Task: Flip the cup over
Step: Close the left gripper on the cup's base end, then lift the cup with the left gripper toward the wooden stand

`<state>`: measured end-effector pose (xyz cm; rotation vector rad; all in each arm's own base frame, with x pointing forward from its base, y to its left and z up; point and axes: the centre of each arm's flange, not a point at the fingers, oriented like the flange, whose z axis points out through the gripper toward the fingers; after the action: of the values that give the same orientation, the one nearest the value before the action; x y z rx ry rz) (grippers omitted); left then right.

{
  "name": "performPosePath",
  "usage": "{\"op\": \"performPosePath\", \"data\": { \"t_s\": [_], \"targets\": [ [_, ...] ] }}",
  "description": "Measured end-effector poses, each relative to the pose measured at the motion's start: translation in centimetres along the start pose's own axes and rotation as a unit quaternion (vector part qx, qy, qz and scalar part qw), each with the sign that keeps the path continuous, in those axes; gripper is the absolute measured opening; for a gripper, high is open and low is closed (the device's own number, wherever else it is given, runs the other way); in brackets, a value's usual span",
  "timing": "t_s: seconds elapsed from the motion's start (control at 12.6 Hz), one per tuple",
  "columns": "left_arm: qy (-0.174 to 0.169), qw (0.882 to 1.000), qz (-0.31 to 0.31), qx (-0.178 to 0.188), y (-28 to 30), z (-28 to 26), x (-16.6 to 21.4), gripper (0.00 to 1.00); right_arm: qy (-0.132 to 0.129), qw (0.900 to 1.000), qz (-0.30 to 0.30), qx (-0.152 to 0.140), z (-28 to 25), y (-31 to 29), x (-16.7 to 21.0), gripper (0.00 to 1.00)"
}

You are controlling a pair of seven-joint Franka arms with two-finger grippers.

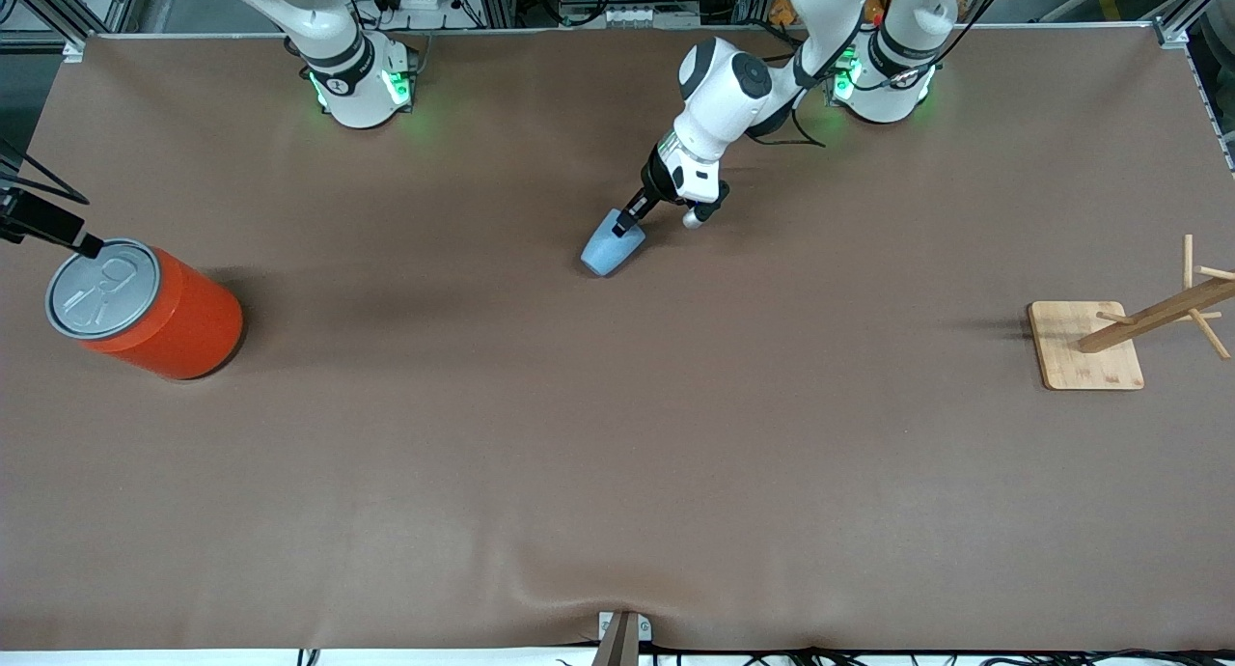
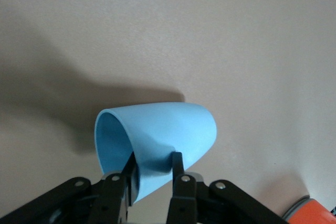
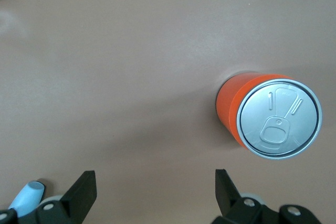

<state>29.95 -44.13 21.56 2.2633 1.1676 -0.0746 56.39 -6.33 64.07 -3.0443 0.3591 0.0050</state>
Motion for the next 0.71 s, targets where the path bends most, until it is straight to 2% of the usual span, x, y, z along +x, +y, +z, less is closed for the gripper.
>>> {"op": "performPosePath", "data": {
  "t_s": [0.32,0.48,0.55,0.71],
  "targets": [
    [0.001,1.0,0.007,-0.015,1.1,-0.3,0.0,0.22,0.0,1.0,0.0,0.0,0.0,0.0,0.0,1.0],
    [0.001,0.999,0.006,-0.035,3.0,-0.9,0.1,0.13,0.0,1.0,0.0,0.0,0.0,0.0,0.0,1.0],
    [0.003,0.999,0.005,-0.049,4.1,-1.5,0.3,0.05,0.0,1.0,0.0,0.0,0.0,0.0,0.0,1.0],
    [0.013,0.997,0.0,-0.077,6.5,-3.2,1.5,0.05,0.0,1.0,0.0,0.0,0.0,0.0,0.0,1.0]
  ]
}}
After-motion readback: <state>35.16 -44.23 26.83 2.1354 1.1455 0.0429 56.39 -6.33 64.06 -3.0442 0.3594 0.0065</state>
